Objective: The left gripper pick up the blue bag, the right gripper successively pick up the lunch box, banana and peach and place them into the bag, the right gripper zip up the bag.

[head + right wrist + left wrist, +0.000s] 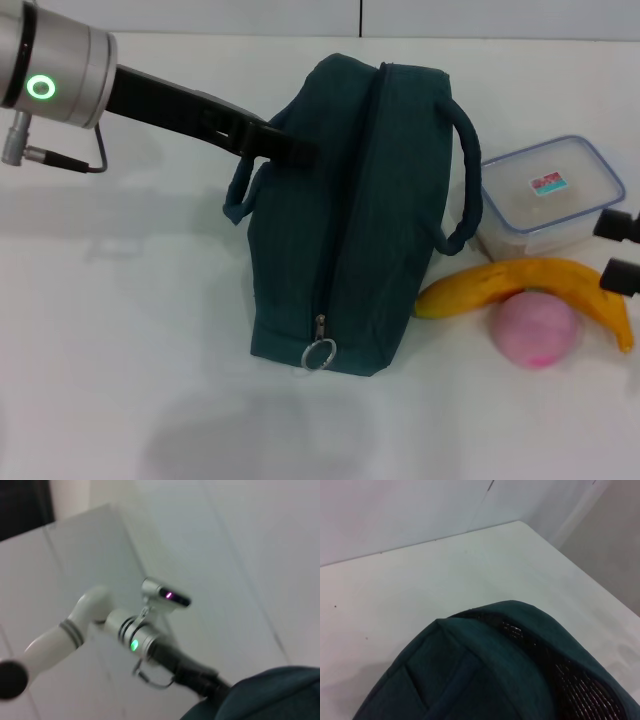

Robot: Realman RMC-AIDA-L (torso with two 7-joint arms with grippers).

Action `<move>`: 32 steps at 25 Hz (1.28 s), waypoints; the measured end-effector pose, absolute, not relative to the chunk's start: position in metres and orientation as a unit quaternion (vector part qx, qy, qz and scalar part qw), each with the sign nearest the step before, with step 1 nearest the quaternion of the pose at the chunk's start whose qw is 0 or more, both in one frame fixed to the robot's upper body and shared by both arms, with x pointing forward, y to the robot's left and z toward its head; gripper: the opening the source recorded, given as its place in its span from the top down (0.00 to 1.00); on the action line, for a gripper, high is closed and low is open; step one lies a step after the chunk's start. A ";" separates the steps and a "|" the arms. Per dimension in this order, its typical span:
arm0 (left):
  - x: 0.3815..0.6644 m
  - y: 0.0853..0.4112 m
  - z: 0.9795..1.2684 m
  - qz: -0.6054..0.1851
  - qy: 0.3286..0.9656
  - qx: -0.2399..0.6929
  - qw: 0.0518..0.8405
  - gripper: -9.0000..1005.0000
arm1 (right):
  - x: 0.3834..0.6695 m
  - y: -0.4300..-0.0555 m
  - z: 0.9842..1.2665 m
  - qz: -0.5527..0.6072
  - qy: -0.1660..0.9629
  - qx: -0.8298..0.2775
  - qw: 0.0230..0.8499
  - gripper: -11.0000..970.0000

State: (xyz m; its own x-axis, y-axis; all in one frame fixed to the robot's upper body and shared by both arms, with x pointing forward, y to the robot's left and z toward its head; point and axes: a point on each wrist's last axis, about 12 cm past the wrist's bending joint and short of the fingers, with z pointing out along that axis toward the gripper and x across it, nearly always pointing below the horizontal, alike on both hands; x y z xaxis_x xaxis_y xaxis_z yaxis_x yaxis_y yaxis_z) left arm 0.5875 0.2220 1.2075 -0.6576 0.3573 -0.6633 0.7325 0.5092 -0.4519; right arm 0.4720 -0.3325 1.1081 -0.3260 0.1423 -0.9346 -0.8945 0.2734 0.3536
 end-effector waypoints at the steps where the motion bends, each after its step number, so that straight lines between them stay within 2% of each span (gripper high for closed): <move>1: 0.587 0.222 1.207 -0.372 0.831 0.327 0.253 0.66 | 0.471 -0.334 1.107 0.523 0.625 -0.289 0.502 0.27; 7: 0.586 0.223 1.205 -0.371 0.832 0.325 0.252 0.86 | 0.473 -0.350 1.092 0.497 0.645 -0.168 0.555 0.27; 13: 0.585 0.222 1.202 -0.372 0.833 0.325 0.250 0.91 | 0.480 -0.373 1.066 0.471 0.678 0.045 0.563 0.27; 18: 0.582 0.224 1.198 -0.371 0.832 0.329 0.249 0.94 | 0.479 -0.381 1.048 0.457 0.685 0.159 0.546 0.27; 24: 0.580 0.223 1.196 -0.371 0.822 0.346 0.257 0.94 | 0.494 -0.377 1.035 0.443 0.705 0.221 0.508 0.27; 32: 0.579 0.221 1.194 -0.375 0.814 0.359 0.260 0.94 | 0.530 -0.342 1.030 0.445 0.737 0.203 0.466 0.28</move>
State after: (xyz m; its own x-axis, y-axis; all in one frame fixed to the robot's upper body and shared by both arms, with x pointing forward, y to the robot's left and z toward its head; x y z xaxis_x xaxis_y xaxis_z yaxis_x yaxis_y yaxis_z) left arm 0.5792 0.2209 1.1940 -0.6070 0.3890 -0.6930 0.7796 0.4607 -0.4242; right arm 0.5305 -0.3416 1.0304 -0.4827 0.7140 -0.5071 -0.1153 0.5222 0.8450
